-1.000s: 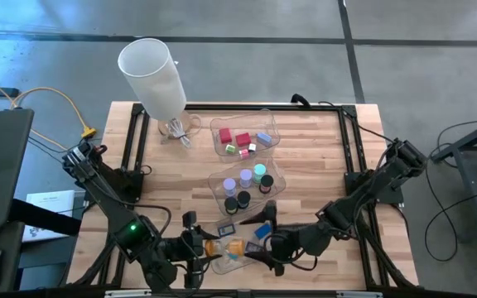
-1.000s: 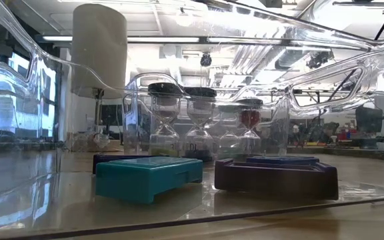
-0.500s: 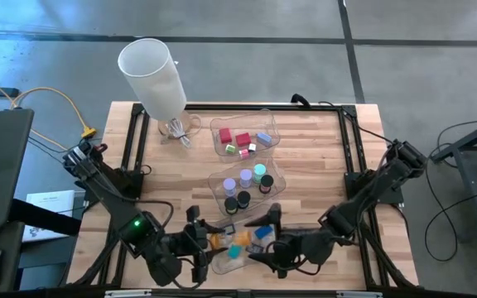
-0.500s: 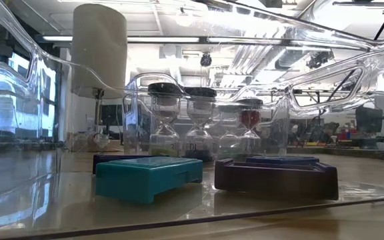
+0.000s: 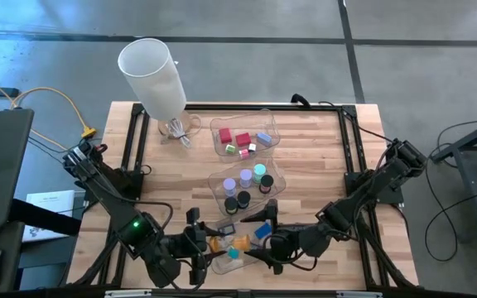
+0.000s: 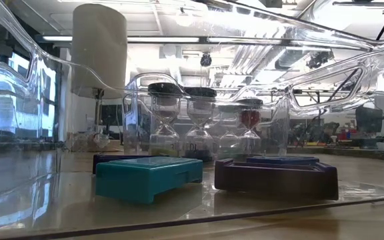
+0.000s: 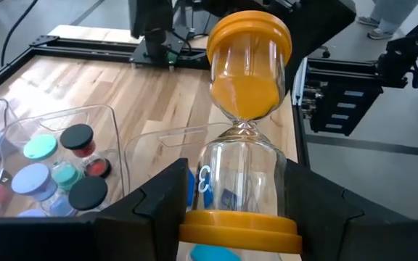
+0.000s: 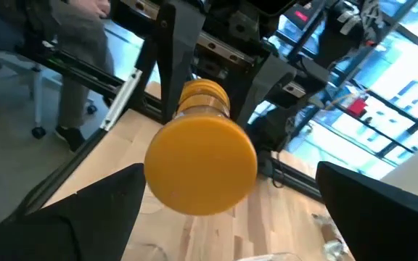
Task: Pick & Place Office items
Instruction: Put the yellow hourglass into the middle transparent bin
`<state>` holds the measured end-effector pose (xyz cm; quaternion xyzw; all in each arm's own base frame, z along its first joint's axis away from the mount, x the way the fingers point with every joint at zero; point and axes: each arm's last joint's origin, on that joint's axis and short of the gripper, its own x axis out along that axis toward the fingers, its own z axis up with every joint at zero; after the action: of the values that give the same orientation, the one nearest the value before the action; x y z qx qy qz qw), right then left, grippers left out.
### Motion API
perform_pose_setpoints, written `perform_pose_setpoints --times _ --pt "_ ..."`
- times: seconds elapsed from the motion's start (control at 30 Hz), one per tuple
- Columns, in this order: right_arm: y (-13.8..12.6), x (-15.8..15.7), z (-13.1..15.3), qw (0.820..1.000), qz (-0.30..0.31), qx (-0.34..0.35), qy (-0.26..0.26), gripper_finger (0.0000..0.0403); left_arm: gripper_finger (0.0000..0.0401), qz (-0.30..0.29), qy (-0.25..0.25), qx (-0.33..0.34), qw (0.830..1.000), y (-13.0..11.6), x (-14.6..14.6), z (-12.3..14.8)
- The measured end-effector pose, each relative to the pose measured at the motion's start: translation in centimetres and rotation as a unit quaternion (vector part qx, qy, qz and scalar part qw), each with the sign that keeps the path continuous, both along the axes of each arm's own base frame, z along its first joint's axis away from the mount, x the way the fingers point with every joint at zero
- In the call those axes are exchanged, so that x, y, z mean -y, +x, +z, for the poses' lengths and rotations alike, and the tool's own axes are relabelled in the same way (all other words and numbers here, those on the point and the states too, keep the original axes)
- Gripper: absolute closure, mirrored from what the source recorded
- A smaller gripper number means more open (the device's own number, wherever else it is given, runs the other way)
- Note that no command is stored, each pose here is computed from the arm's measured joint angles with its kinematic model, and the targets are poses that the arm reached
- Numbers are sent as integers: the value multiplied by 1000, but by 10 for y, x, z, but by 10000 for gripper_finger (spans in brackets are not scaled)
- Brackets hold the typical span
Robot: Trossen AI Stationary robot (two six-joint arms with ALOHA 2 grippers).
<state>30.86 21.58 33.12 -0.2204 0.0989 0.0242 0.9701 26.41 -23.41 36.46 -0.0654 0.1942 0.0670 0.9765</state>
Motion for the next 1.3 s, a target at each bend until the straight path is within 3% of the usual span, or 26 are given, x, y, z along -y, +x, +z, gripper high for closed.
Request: perform_pose_setpoints --times 0.3,0.9,1.13,1.3 --pt "5 4 0 999 37 -5 12 19 212 5 0 -1 1000 3 -3 0" --pt "5 4 1 999 47 -2 4 141 212 6 2 -6 1000 12 -12 0" --pt "5 4 1 999 46 -5 1 216 212 1 1 1 1000 13 -11 1" --pt "4 5 0 999 44 -8 -5 219 212 -2 2 0 1000 13 -11 1"
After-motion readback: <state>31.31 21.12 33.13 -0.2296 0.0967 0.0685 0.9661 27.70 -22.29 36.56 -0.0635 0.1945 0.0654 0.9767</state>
